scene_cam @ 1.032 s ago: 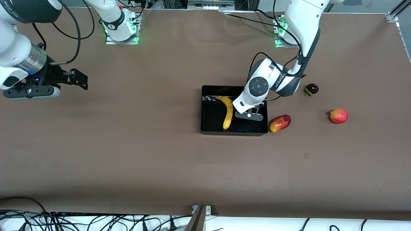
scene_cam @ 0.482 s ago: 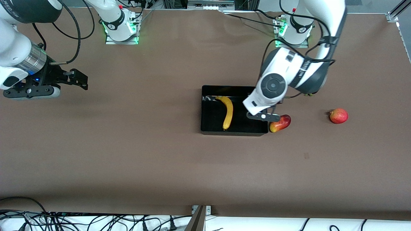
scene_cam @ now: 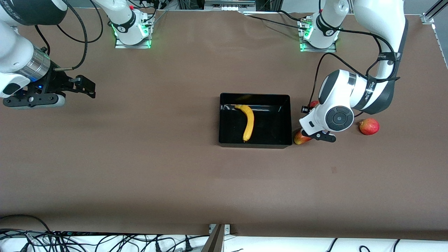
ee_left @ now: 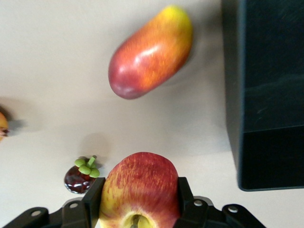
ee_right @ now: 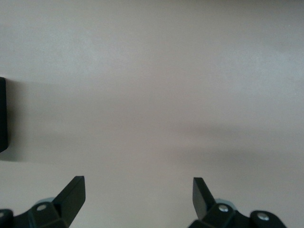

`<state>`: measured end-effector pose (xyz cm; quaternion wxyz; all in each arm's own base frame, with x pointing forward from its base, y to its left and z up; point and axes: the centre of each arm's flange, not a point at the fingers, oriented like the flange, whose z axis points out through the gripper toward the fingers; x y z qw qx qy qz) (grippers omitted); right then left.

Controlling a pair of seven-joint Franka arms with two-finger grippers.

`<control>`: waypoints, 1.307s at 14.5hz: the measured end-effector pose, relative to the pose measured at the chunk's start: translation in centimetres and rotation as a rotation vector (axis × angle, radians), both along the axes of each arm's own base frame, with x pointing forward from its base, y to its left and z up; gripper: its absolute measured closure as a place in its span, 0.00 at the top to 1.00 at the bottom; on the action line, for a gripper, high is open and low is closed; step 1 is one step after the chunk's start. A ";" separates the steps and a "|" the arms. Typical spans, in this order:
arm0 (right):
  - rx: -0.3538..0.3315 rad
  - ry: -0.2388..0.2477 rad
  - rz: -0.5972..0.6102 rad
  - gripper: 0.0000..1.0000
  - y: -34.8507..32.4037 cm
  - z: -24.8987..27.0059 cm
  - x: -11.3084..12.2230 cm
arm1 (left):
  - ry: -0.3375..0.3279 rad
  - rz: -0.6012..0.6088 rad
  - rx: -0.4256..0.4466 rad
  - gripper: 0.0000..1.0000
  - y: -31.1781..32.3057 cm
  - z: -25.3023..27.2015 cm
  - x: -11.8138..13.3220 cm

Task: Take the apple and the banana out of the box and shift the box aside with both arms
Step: 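Grasp the red apple in the box and lift it out with the left gripper, then place the red apple on the table beside the mangosteen with the left gripper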

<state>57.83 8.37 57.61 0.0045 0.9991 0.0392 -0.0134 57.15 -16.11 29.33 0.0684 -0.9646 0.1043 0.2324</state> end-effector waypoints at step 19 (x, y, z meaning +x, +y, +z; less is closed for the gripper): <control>0.000 0.003 0.000 1.00 0.0 0.0 0.0 | -0.169 0.041 -0.139 1.00 -4.2 4.8 -1.8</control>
